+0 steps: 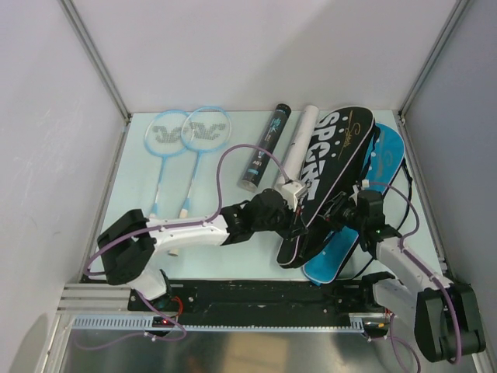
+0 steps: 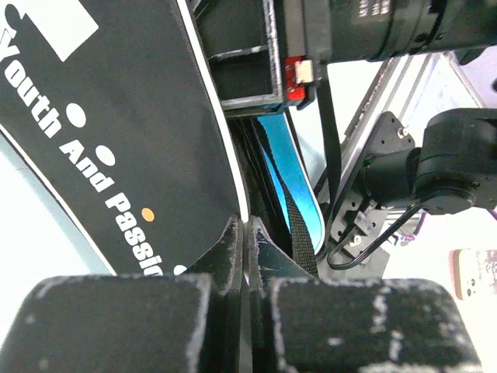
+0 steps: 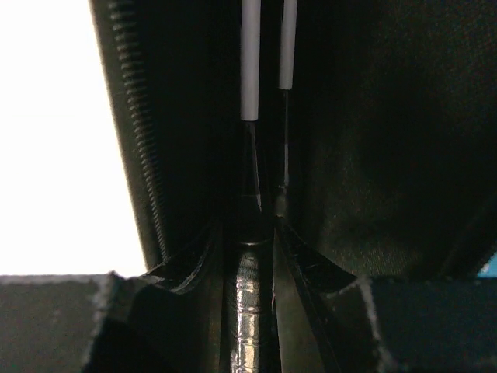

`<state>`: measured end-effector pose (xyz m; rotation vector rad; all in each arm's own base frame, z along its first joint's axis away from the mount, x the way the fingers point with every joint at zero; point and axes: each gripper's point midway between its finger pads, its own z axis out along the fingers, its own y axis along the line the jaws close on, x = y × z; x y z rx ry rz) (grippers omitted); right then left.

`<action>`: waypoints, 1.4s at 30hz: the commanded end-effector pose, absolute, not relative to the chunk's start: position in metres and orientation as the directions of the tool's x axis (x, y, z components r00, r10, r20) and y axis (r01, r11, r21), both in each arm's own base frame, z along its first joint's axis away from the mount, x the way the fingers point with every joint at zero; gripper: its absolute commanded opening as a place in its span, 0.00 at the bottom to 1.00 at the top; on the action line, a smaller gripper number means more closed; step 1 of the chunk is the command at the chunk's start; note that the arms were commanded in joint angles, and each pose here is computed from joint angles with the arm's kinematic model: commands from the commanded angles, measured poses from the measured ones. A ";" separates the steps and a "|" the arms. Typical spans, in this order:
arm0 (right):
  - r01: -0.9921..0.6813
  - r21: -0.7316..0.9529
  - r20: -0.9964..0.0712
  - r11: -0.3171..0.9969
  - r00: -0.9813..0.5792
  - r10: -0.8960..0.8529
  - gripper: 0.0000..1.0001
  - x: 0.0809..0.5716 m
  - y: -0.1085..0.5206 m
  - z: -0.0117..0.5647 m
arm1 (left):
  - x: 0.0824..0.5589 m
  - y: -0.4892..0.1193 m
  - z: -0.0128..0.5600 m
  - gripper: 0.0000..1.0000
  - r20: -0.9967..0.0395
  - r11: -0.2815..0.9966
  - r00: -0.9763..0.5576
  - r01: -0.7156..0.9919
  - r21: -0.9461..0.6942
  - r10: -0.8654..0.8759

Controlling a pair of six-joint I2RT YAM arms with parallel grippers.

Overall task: Pack up the badminton gear
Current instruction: Place the racket in the racket bag.

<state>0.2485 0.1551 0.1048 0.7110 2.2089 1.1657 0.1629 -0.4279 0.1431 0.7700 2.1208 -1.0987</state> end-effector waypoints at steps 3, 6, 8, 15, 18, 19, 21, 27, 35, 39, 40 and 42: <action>0.132 0.873 -0.331 0.469 -0.545 0.770 0.00 0.299 0.144 0.129 | 0.135 -0.438 0.189 0.00 -0.753 0.362 -0.646 0.736 -0.572 0.126; 0.157 0.868 -0.335 0.471 -0.516 0.788 0.00 0.305 0.143 0.124 | 0.135 -0.439 0.189 0.00 -0.747 0.361 -0.653 0.731 -0.579 0.123; 0.174 0.866 -0.329 0.468 -0.507 0.797 0.00 0.308 0.145 0.119 | 0.134 -0.440 0.186 0.00 -0.743 0.362 -0.658 0.727 -0.584 0.124; 0.219 0.859 -0.307 0.462 -0.503 0.808 0.17 0.305 0.151 0.109 | 0.141 -0.442 0.170 0.00 -0.728 0.410 -0.674 0.703 -0.581 0.125; 0.270 0.834 -0.302 0.481 -0.506 0.808 0.30 0.296 0.145 0.103 | 0.146 -0.440 0.161 0.00 -0.727 0.442 -0.675 0.693 -0.569 0.123; 0.296 0.817 -0.304 0.495 -0.508 0.806 0.34 0.290 0.141 0.099 | 0.147 -0.439 0.159 0.00 -0.727 0.450 -0.675 0.692 -0.564 0.127; 0.324 0.790 -0.319 0.521 -0.509 0.800 0.41 0.279 0.132 0.096 | 0.152 -0.438 0.154 0.00 -0.726 0.471 -0.674 0.688 -0.552 0.134; 0.358 0.747 -0.351 0.560 -0.504 0.789 0.64 0.245 0.105 0.103 | 0.158 -0.436 0.137 0.04 -0.715 0.516 -0.678 0.680 -0.521 0.171; 0.314 0.770 -0.365 0.555 -0.497 0.787 0.64 0.230 0.091 0.123 | 0.153 -0.441 0.143 0.30 -0.701 0.496 -0.690 0.679 -0.542 0.180; 0.303 0.758 -0.406 0.577 -0.473 0.782 0.64 0.237 0.080 0.134 | 0.153 -0.438 0.152 0.54 -0.704 0.500 -0.687 0.681 -0.535 0.182; 0.294 0.755 -0.421 0.586 -0.467 0.777 0.64 0.241 0.077 0.137 | 0.154 -0.434 0.154 0.58 -0.707 0.513 -0.683 0.680 -0.524 0.184; 0.274 0.739 -0.458 0.615 -0.465 0.758 0.64 0.249 0.072 0.143 | 0.160 -0.423 0.157 0.63 -0.713 0.557 -0.677 0.668 -0.493 0.180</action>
